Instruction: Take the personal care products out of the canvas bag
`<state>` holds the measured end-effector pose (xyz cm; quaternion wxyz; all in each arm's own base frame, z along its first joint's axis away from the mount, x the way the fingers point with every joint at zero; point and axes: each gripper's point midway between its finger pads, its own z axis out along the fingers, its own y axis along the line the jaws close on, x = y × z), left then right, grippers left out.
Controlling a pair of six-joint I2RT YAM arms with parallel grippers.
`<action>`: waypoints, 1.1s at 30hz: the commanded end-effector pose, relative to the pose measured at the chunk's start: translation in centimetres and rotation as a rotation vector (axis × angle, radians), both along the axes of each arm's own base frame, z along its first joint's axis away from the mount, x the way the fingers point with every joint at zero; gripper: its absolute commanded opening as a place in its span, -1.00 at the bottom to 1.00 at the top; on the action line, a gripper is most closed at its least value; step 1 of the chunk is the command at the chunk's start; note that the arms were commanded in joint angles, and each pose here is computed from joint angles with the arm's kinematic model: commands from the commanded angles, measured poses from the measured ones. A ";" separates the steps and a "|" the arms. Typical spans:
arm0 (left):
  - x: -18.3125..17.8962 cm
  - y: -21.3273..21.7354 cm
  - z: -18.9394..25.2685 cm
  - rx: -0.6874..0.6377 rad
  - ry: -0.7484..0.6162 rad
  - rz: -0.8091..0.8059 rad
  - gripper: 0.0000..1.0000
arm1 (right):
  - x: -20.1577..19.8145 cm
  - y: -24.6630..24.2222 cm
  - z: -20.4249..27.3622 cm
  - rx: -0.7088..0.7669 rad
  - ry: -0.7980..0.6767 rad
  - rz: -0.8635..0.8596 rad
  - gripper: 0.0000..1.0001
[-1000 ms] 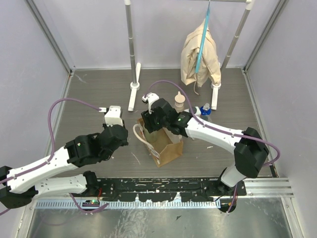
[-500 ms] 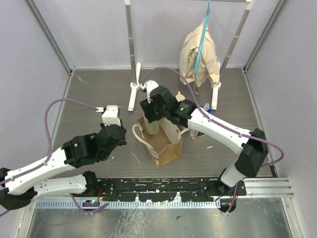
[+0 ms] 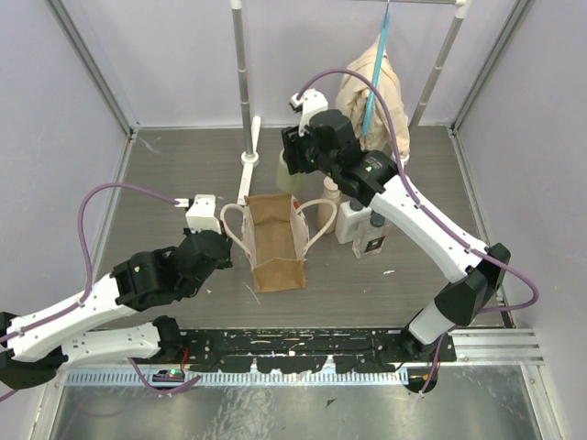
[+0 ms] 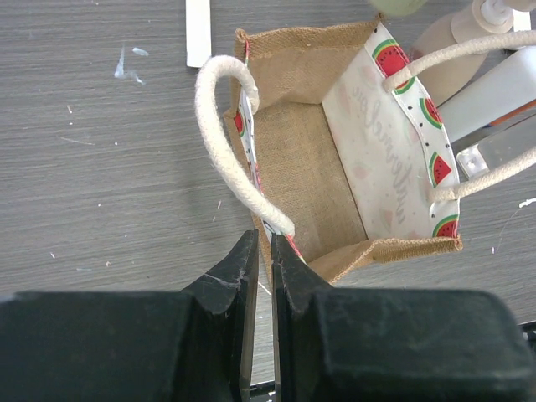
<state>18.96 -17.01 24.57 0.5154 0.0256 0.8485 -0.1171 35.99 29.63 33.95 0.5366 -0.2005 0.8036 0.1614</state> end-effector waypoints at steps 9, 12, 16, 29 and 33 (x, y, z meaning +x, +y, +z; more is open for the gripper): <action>0.4 0.5 0.0 0.004 -0.019 0.026 -0.63 | 6.3 -1.1 3.6 0.141 -0.140 -0.085 -0.11; 0.4 0.5 -0.2 0.009 -0.015 0.028 -0.62 | 7.1 -0.9 0.5 0.100 -0.099 -0.096 -0.10; 0.3 0.9 -0.5 0.018 -0.007 0.038 -0.56 | 7.8 -1.0 -3.6 0.051 -0.044 -0.120 -0.10; -0.4 3.6 -1.7 0.022 0.006 0.093 0.12 | 7.4 -1.7 -10.1 0.014 0.044 -0.164 0.48; -0.6 4.7 -1.6 0.028 -0.001 0.120 0.33 | 7.3 -2.5 -9.3 0.009 0.019 -0.192 0.73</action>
